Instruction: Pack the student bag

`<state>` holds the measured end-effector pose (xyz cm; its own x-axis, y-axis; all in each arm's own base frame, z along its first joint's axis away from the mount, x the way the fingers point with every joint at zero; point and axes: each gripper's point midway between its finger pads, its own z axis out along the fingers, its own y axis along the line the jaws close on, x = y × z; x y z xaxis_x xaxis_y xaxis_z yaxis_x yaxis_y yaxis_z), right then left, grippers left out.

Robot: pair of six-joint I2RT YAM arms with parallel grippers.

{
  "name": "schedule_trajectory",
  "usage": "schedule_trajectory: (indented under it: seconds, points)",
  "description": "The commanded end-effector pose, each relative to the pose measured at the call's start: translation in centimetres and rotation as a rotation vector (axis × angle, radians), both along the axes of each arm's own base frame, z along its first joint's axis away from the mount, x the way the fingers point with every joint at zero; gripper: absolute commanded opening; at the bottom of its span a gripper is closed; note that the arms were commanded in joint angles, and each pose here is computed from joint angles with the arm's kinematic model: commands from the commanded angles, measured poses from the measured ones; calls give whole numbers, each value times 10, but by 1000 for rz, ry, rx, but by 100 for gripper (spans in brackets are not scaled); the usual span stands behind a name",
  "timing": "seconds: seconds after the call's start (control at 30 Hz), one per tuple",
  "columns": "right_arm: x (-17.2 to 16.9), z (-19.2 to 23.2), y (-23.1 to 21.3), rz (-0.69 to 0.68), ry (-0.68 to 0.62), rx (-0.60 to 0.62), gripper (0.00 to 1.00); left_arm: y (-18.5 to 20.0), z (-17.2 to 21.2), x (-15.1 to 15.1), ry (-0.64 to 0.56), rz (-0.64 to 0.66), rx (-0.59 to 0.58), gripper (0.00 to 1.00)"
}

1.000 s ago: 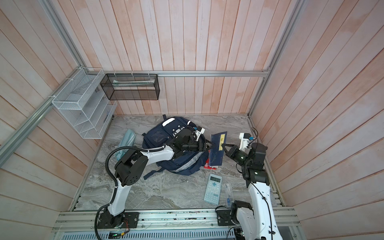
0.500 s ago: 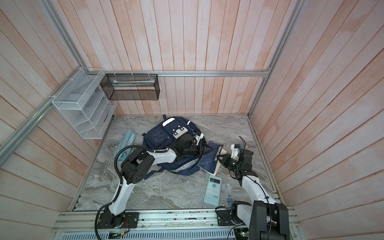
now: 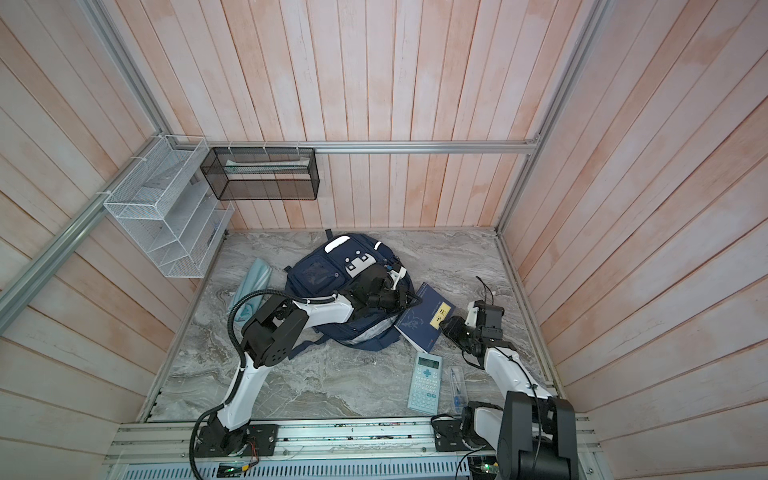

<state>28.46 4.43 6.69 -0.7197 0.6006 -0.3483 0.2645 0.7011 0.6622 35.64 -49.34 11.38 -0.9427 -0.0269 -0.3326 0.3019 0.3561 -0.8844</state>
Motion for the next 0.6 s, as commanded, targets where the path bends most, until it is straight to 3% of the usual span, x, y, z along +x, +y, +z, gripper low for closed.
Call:
schedule_trajectory:
  seconds: [0.0, 0.07, 0.2, 0.33, 0.37, 0.43, 0.5, 0.57]
  points:
    - [2, 29, 19, 72, -139, 107, 62, 4, 109, -8, -96, -11, -182, 0]
    - [3, 57, 35, 147, -275, 211, 62, 4, 120, -15, -58, -44, -231, 0]
    - [2, 85, 45, 193, -396, 275, 58, 12, 137, -32, 12, -72, -382, 0]
    - [-5, 103, 54, 274, -473, 285, 27, 17, 135, -33, -8, -63, -354, 0]
    - [-7, 107, 55, 287, -490, 284, 23, 18, 131, -33, -3, -56, -342, 0]
    - [-11, 114, 57, 310, -520, 279, 27, 21, 122, -32, 21, -45, -328, 0]
    - [-10, 113, 53, 275, -514, 264, 43, 24, 117, -33, 32, -35, -337, 0]
    - [-9, 111, 51, 257, -519, 253, 51, 27, 119, -34, 27, -25, -347, 0]
